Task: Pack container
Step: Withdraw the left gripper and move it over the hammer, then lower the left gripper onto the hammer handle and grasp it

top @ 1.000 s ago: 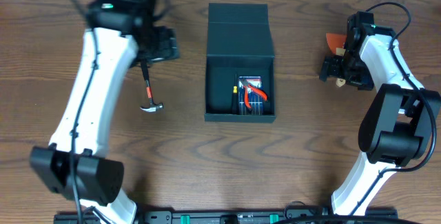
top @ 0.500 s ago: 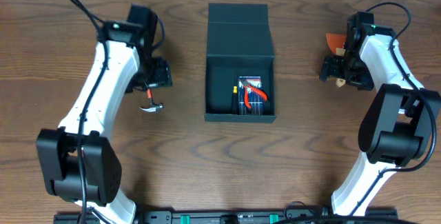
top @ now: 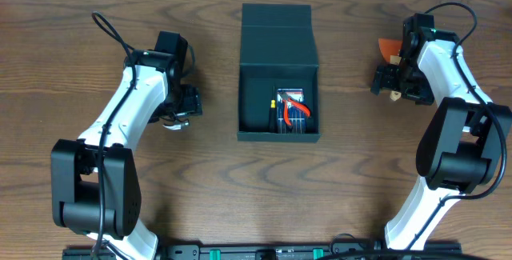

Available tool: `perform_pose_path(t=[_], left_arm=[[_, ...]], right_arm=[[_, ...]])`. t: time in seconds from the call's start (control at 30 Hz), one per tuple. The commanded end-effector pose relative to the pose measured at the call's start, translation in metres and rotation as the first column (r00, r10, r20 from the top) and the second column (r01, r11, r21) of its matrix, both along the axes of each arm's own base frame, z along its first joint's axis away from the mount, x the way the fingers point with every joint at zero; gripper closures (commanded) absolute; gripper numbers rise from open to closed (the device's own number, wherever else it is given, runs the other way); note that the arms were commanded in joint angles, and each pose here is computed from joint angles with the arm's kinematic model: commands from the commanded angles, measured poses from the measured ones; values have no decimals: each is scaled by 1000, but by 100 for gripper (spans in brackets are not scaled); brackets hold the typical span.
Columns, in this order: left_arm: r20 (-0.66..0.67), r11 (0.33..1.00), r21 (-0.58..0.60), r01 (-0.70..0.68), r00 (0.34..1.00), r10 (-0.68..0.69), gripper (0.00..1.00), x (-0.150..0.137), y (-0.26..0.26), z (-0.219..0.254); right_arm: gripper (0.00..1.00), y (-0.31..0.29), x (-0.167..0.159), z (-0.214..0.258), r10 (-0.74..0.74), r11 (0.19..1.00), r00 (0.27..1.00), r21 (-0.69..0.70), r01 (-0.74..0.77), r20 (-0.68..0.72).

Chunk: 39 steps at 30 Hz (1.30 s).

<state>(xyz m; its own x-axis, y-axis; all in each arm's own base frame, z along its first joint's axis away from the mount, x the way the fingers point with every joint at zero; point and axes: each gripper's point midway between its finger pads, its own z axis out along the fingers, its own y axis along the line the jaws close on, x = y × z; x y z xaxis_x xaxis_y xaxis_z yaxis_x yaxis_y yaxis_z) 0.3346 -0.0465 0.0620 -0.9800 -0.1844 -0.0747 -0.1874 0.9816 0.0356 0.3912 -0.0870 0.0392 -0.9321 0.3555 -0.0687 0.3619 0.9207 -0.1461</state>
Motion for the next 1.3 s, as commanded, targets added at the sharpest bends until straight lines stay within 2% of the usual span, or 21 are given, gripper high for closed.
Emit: perform_pose_path(t=[0.0, 0.33, 0.63, 0.83, 1.03, 1.27], left_arm=[[-6, 1000, 9, 4, 1000, -4, 17, -2, 2, -7], [-26, 990, 19, -138, 990, 138, 17, -17, 15, -33], [8, 986, 4, -167, 986, 167, 16, -12, 14, -41], [21, 992, -7, -123, 992, 123, 11, -8, 12, -41], [18, 996, -4, -87, 996, 87, 0, -8, 12, -41], [-6, 999, -12, -40, 999, 40, 1, -11, 10, -46]], right_arm=[[1, -2, 1, 3, 7, 1000, 1000, -12, -7, 5], [1, -2, 1, 3, 7, 1000, 1000, -12, -7, 6], [1, -2, 1, 3, 7, 1000, 1000, -12, -7, 5], [1, -2, 1, 3, 7, 1000, 1000, -12, -7, 6], [1, -2, 1, 3, 7, 1000, 1000, -12, -7, 6], [1, -2, 1, 3, 7, 1000, 1000, -12, -7, 6]])
